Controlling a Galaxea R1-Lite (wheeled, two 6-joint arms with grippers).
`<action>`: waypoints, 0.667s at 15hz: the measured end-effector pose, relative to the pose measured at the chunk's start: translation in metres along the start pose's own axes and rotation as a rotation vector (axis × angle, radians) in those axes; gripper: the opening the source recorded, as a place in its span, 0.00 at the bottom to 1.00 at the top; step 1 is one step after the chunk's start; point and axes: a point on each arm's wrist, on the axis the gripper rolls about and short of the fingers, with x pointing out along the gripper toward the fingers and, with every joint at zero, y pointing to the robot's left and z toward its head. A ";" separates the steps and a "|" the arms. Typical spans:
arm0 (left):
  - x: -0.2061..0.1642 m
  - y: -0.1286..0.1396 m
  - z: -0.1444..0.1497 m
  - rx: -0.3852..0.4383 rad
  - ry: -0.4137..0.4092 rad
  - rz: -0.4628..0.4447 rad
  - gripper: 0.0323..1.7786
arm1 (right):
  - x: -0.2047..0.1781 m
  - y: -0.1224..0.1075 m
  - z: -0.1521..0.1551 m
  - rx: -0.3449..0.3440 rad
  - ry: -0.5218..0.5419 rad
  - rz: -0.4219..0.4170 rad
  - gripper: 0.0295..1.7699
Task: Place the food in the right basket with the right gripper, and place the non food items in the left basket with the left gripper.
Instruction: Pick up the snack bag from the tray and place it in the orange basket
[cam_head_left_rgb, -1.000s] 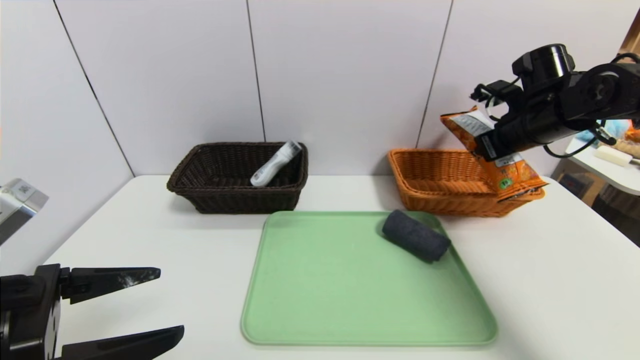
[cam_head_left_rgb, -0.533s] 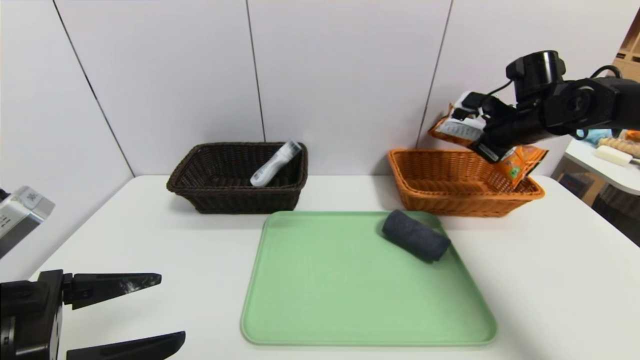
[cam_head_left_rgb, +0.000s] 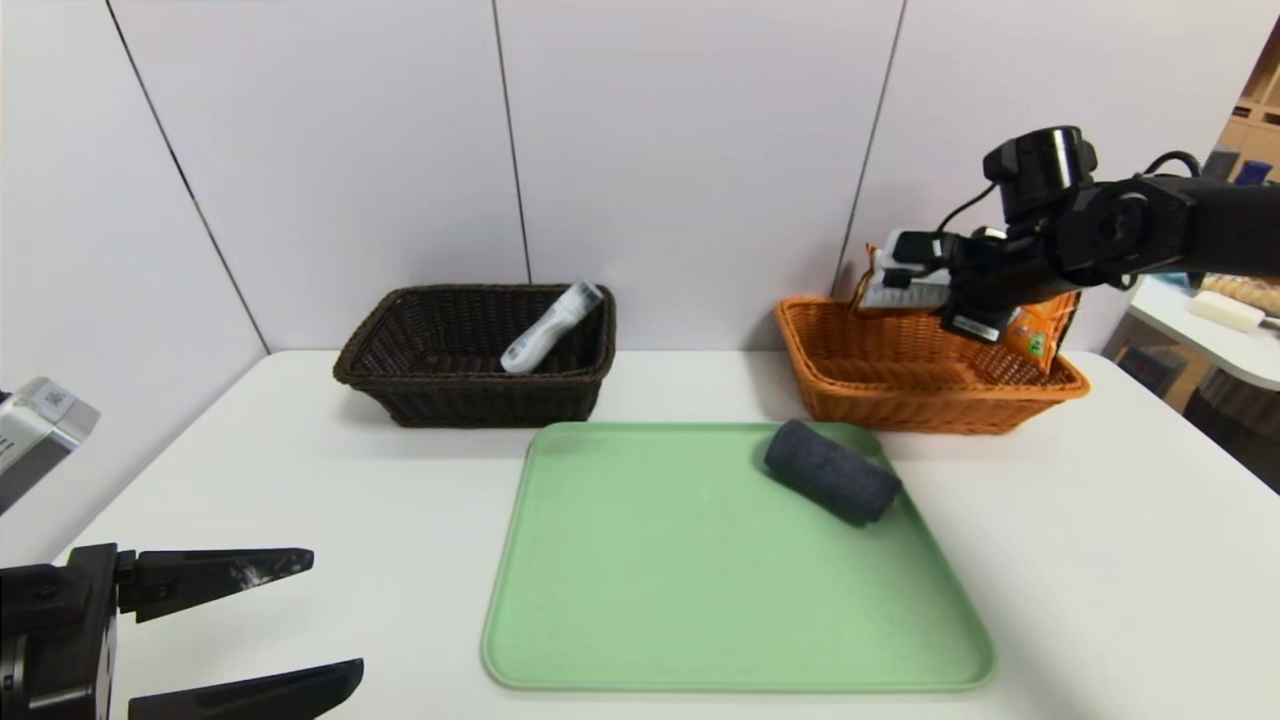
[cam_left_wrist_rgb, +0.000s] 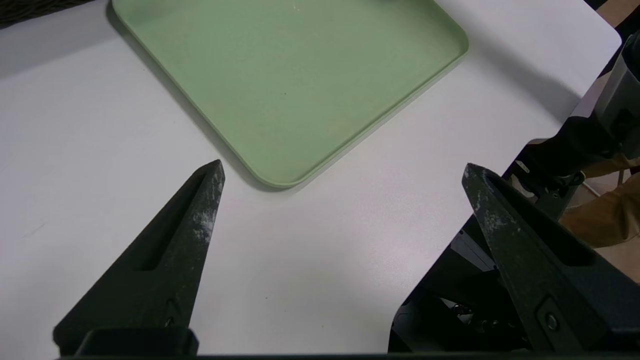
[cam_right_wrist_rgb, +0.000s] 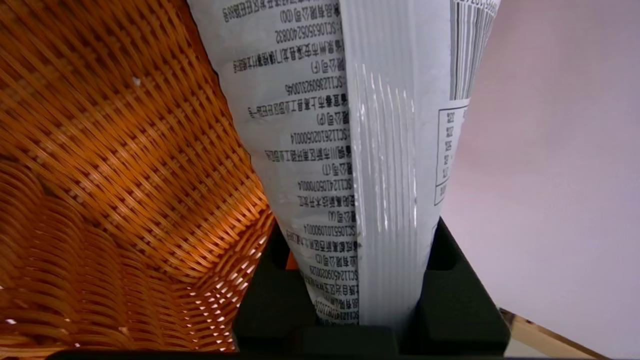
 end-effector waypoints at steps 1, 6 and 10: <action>0.000 0.000 0.000 0.000 -0.002 0.003 0.95 | 0.003 0.002 0.000 -0.032 0.020 0.001 0.23; 0.000 0.001 -0.004 -0.010 0.009 0.009 0.95 | 0.017 0.019 0.013 -0.088 0.015 0.048 0.23; 0.000 0.003 -0.006 -0.015 0.011 0.016 0.95 | 0.021 0.031 0.026 -0.117 -0.005 0.079 0.23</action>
